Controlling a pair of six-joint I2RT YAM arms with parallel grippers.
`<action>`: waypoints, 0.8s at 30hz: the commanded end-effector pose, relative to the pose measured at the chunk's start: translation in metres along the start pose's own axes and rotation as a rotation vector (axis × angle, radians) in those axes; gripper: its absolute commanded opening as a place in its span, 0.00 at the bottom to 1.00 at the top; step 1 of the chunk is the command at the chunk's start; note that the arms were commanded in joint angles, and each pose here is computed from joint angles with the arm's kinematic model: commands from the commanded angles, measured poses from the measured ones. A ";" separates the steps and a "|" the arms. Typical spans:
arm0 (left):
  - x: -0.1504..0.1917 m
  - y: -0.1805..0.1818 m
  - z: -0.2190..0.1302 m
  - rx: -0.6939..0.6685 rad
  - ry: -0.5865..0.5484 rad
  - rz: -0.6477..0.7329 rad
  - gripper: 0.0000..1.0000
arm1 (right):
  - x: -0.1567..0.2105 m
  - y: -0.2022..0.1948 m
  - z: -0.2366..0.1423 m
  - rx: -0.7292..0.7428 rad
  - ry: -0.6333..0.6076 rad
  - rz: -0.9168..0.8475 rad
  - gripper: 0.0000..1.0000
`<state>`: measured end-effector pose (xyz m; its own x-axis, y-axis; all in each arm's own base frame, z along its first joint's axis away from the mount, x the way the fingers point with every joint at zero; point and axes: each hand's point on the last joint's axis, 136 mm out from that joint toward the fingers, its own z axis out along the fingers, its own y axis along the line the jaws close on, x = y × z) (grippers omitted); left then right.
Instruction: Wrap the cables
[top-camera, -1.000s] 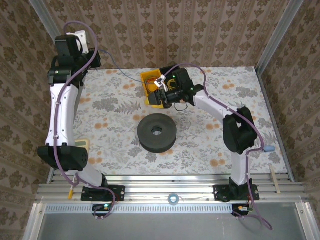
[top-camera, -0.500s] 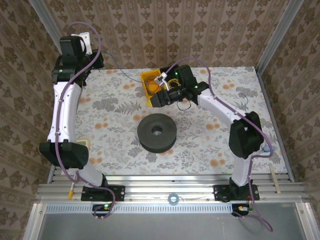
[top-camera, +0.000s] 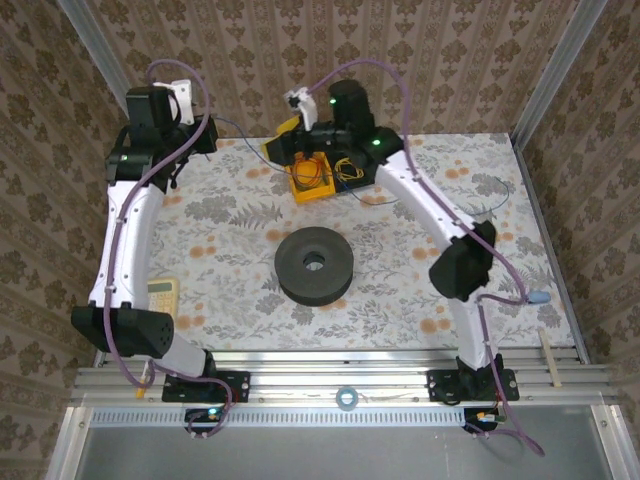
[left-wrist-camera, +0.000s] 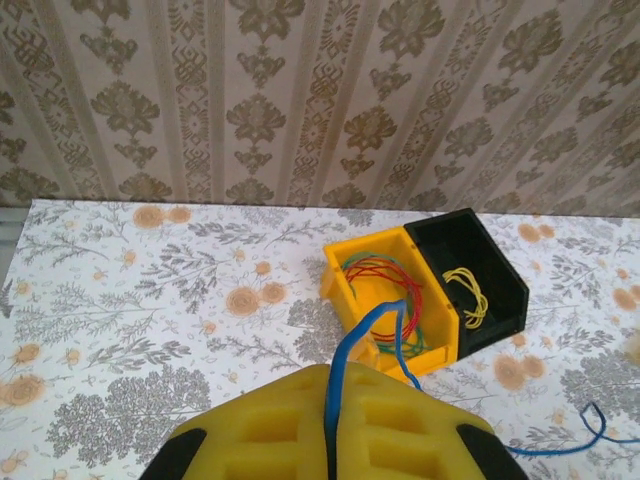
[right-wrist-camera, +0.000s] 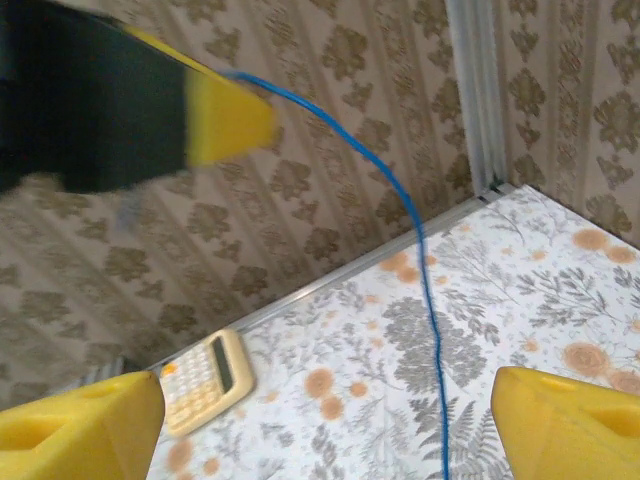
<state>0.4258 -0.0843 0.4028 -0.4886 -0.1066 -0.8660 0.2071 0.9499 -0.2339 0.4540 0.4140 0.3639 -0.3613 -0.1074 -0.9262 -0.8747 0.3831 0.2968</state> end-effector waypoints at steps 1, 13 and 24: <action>-0.013 -0.011 -0.017 0.035 -0.052 -0.003 0.00 | 0.024 -0.016 0.032 0.076 0.060 -0.016 0.86; -0.023 -0.013 -0.029 0.030 -0.080 0.013 0.00 | 0.064 -0.030 0.054 0.154 0.166 -0.012 0.72; -0.021 -0.002 -0.045 -0.009 -0.089 0.015 0.00 | 0.061 -0.053 0.046 0.201 0.139 0.038 0.36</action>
<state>0.4130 -0.0782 0.4194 -0.4581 -0.1149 -0.8815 0.2063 0.9508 -0.2312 0.4868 0.4389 0.2678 -0.4438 -0.2431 -0.8625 -0.8017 0.5378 0.2609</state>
